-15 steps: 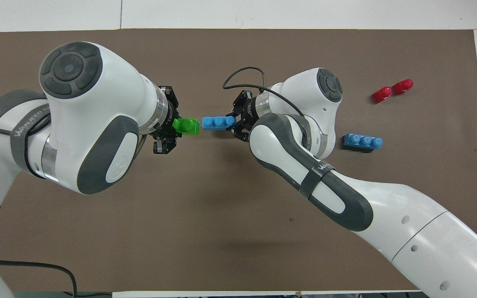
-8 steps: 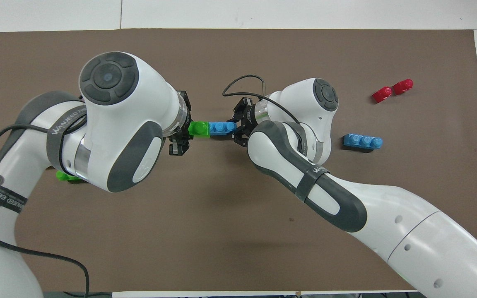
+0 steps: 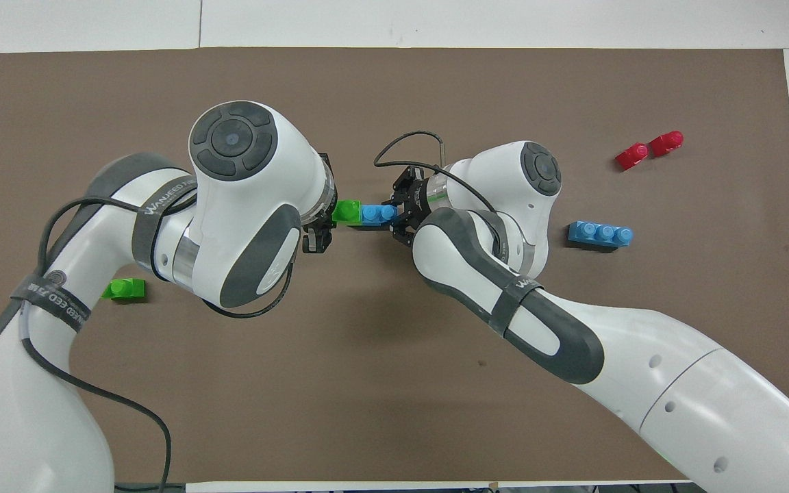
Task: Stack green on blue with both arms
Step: 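Lower the green brick onto the blue brick with the left gripper, then press the green brick down onto the blue brick with both grippers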
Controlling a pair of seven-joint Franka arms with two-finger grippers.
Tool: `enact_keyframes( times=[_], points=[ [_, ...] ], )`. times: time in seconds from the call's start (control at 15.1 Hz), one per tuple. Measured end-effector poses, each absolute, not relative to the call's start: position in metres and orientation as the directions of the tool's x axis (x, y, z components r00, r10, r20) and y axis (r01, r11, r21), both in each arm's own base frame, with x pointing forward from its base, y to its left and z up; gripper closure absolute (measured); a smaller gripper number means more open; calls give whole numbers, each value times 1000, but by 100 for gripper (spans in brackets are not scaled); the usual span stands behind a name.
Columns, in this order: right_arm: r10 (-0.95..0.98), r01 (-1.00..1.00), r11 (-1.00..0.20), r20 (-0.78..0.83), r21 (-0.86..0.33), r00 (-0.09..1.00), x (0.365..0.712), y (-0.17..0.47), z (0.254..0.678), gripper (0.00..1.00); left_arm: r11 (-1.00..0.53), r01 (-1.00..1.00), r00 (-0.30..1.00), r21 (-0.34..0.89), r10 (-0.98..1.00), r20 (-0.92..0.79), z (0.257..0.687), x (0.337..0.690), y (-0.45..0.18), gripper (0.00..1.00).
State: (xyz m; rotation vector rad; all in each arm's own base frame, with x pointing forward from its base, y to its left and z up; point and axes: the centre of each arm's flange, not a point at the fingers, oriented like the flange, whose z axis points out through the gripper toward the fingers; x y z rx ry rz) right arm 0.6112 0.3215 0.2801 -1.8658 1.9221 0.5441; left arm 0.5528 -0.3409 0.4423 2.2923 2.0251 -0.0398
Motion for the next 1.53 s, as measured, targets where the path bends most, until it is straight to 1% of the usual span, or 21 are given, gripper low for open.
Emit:
enact_keyframes(
  times=[0.27, 0.47, 0.8, 1.0, 1.53],
  points=[
    [-839, -999, 37, -543, -2, -30, 611, 321, 280, 66, -144, 989, 147, 45, 988, -49, 407, 559, -350, 66],
    [-836, -999, 45, -547, 2, -39, 611, 320, 279, 66, -150, 987, 154, 64, 986, -64, 387, 565, -357, 66],
    [-836, -999, 47, -548, 1, -40, 611, 320, 279, 66, -161, 985, 165, 65, 984, -61, 375, 564, -363, 66],
    [-836, -999, 47, -548, 1, -40, 611, 320, 279, 66, -182, 981, 185, 59, 982, -48, 362, 558, -368, 66],
    [-836, -999, 48, -547, -3, -38, 610, 321, 279, 66, -183, 977, 190, 111, 980, -52, 355, 562, -365, 66]
  ],
)
